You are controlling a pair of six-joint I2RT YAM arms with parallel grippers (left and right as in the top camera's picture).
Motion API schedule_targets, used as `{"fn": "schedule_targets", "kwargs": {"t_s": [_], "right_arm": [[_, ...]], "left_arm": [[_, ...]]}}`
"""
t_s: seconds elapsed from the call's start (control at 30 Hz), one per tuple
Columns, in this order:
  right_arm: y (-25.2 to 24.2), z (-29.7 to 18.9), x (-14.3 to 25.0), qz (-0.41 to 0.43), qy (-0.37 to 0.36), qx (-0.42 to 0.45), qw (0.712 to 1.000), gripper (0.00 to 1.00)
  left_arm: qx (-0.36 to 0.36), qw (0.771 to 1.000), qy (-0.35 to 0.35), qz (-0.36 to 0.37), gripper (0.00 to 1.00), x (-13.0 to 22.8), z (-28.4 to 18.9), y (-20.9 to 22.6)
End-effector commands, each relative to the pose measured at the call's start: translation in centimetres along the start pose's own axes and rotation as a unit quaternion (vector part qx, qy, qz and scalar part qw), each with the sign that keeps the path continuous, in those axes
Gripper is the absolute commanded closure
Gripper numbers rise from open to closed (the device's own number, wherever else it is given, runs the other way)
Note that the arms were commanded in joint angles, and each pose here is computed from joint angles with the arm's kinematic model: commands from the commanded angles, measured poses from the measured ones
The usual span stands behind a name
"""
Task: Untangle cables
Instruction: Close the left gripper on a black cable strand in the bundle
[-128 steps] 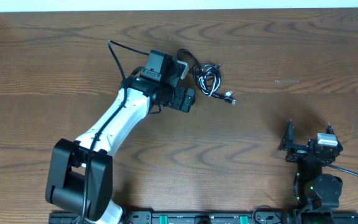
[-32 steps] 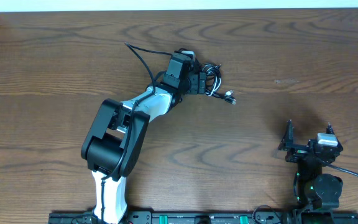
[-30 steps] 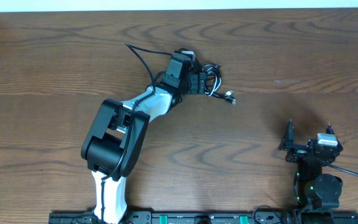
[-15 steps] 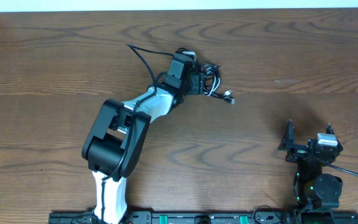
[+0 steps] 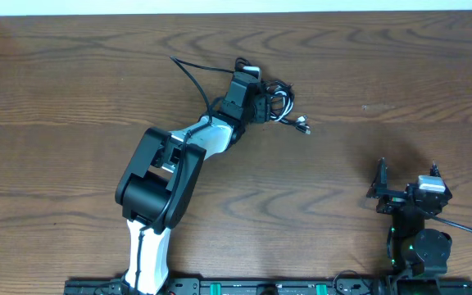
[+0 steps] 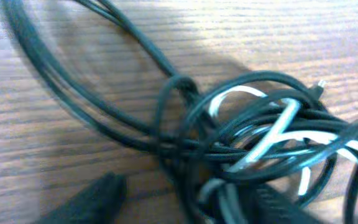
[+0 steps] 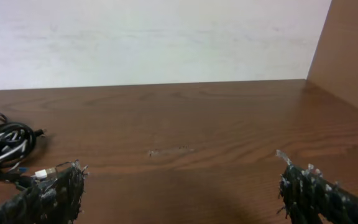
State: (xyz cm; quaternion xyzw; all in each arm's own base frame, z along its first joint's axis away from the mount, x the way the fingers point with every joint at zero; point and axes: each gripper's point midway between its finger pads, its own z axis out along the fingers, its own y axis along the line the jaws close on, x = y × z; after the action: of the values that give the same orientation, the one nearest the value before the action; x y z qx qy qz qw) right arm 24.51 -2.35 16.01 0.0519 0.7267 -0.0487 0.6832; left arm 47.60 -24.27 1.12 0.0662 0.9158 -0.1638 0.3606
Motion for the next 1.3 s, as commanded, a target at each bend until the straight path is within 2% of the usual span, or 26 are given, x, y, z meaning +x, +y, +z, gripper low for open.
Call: {"fn": "schedule_targets", "kwargs": {"t_s": [0.0, 0.07, 0.13, 0.27, 0.4, 0.67, 0.83, 0.97, 1.13, 1.27], "right_arm": [[0.1, 0.0, 0.0, -0.008, 0.0, -0.002, 1.0, 0.01], [0.1, 0.0, 0.0, -0.008, -0.001, -0.002, 1.0, 0.01], [0.1, 0.0, 0.0, -0.008, 0.0, -0.002, 1.0, 0.01], [0.1, 0.0, 0.0, -0.008, 0.0, -0.002, 1.0, 0.01], [0.1, 0.0, 0.0, -0.008, -0.001, -0.002, 1.0, 0.01], [0.1, 0.0, 0.0, -0.008, -0.001, -0.002, 1.0, 0.01], [0.1, 0.0, 0.0, -0.008, 0.0, -0.002, 1.0, 0.01], [0.1, 0.0, 0.0, -0.008, -0.001, -0.002, 1.0, 0.01], [0.1, 0.0, 0.0, -0.008, -0.001, -0.002, 1.0, 0.01], [0.1, 0.0, 0.0, -0.008, 0.0, -0.002, 1.0, 0.01]], "left_arm": [[-0.016, 0.999, 0.031, -0.001, 0.6, 2.5, 1.3, 1.1], [-0.016, 0.999, 0.031, -0.001, 0.71, 2.5, 1.3, 1.1], [-0.016, 0.999, 0.031, -0.001, 0.76, 2.5, 1.3, 1.1], [-0.016, 0.999, 0.031, -0.001, 0.92, 2.5, 1.3, 1.1], [-0.013, 0.999, 0.026, 0.015, 0.93, 2.0, 0.9, 0.9], [0.04, 0.995, 0.038, 0.081, 0.93, 0.8, -1.8, -1.6], [0.092, 0.992, 0.026, 0.083, 0.93, -2.4, -7.3, -4.5], [0.102, 0.988, -0.005, 0.114, 0.93, -5.1, -12.1, -5.6], [0.101, 0.981, -0.005, 0.166, 0.92, -5.4, -15.5, -5.9], [0.098, 0.979, 0.01, 0.181, 0.93, -4.7, -16.4, -5.6]]}}
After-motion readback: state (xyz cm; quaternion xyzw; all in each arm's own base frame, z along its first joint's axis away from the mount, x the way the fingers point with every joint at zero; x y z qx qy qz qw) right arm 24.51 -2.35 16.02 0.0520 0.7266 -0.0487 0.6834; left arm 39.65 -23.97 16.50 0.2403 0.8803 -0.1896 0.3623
